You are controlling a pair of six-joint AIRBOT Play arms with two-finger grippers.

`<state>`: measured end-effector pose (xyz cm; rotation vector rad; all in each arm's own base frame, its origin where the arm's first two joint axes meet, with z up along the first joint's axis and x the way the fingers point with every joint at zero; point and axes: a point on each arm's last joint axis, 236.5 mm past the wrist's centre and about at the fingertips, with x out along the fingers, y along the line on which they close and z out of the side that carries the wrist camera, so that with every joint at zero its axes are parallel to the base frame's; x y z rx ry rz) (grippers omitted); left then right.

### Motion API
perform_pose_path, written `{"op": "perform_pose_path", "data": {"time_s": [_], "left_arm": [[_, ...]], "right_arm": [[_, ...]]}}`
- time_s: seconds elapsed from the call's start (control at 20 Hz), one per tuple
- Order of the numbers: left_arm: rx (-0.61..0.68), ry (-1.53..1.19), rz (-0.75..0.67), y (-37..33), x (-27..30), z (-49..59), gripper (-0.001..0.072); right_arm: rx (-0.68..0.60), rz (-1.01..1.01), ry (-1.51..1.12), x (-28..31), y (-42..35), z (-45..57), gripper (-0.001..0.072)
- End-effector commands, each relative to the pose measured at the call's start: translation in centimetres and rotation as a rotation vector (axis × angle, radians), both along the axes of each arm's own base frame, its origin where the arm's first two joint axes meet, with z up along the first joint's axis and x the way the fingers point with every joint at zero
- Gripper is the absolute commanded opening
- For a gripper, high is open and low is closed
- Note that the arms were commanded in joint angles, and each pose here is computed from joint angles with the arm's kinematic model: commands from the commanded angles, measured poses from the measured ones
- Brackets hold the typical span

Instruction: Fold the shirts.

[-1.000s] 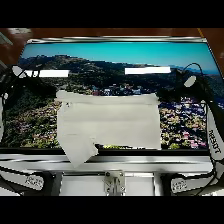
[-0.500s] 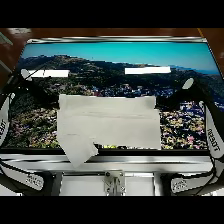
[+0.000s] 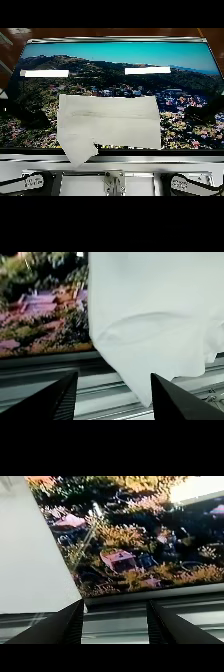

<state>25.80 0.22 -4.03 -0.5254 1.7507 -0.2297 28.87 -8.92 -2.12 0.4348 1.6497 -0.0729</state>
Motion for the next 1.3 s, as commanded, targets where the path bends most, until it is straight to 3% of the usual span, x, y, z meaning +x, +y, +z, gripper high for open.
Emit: {"op": "perform_pose_path", "data": {"time_s": [0.0,0.35,0.85,1.05,1.1,1.2,1.25], "left_arm": [[-0.025,-0.001,0.105,-1.6,-6.0,-3.7,0.0554],[-0.071,0.064,0.121,-4.4,-10.3,-7.4,0.0554],[-0.093,-0.029,0.232,-5.5,-7.4,-8.3,0.0550],[-0.073,-0.041,0.209,-6.7,-6.7,-9.0,0.0473],[-0.075,-0.031,0.184,-7.3,-6.9,-9.3,0.0348],[-0.082,-0.005,0.126,-8.4,-7.7,-9.6,0.0097],[-0.087,-0.008,0.100,-8.7,-7.9,-9.6,0.0035]], "right_arm": [[0.099,-0.090,-0.004,-2.2,0.2,0.0,0.0520],[0.129,-0.105,-0.046,-1.1,1.1,-0.4,0.0519],[0.127,-0.109,-0.048,-1.1,1.1,-0.4,0.0519],[0.135,-0.108,-0.037,-1.3,1.3,-0.5,0.0524],[0.146,-0.106,-0.020,-1.8,1.6,-0.9,0.0640],[0.199,-0.089,0.041,-3.9,3.2,-2.5,0.0674],[0.238,-0.080,0.080,-5.3,4.3,-3.6,0.0673]]}}
